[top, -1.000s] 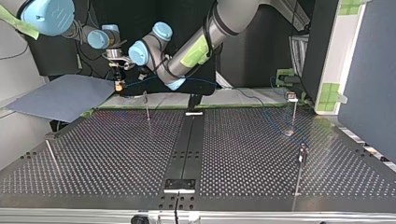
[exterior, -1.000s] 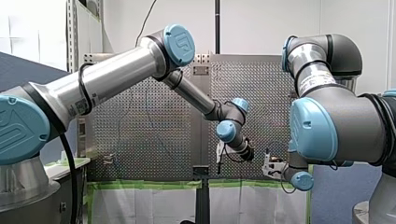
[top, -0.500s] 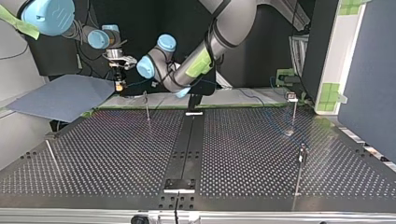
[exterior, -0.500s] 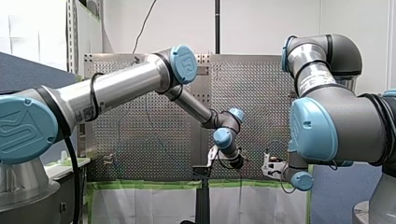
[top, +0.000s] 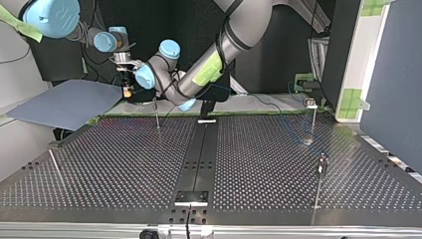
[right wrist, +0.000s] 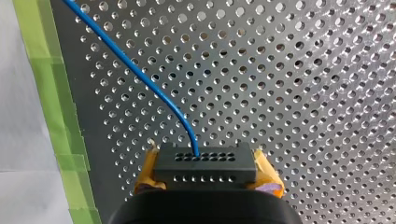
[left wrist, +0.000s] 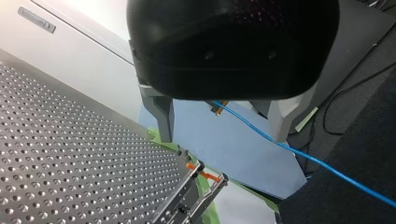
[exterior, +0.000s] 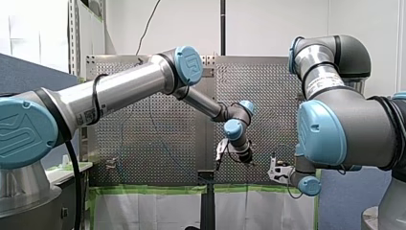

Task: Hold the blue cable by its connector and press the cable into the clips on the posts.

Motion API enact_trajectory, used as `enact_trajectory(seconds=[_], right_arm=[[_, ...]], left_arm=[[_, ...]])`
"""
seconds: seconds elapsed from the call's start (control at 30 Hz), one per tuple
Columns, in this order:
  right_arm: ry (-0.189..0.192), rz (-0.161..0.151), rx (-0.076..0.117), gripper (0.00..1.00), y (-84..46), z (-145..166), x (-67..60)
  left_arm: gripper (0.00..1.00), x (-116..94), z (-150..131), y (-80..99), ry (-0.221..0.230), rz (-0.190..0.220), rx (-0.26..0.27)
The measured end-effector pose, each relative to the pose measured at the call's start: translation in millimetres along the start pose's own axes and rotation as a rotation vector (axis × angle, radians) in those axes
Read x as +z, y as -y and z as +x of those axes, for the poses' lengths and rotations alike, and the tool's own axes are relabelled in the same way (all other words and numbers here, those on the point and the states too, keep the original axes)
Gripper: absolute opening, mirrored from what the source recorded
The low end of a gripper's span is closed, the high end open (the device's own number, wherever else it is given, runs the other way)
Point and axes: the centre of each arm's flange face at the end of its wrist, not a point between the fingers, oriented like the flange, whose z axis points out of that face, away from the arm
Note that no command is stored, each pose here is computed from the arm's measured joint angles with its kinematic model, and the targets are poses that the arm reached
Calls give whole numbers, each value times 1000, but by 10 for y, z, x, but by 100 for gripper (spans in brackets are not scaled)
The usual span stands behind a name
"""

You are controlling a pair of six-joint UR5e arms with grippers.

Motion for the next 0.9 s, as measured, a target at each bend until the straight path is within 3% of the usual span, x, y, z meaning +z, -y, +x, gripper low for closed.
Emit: enact_trajectory(seconds=[0.13,0.37,0.57,0.9], right_arm=[[1,1,0,0,5,-1,0],[0,2,0,0,13,-1,1],[-2,6,-1,0,34,0,7],[-1,8,-1,0,47,-2,6]], left_arm=[[100,-43,11,0,-24,-18,5],[100,-111,164,-98,-88,-92,17],[100,-171,120,-138,-108,-141,30],[100,-266,223,-190,-200,-162,87]])
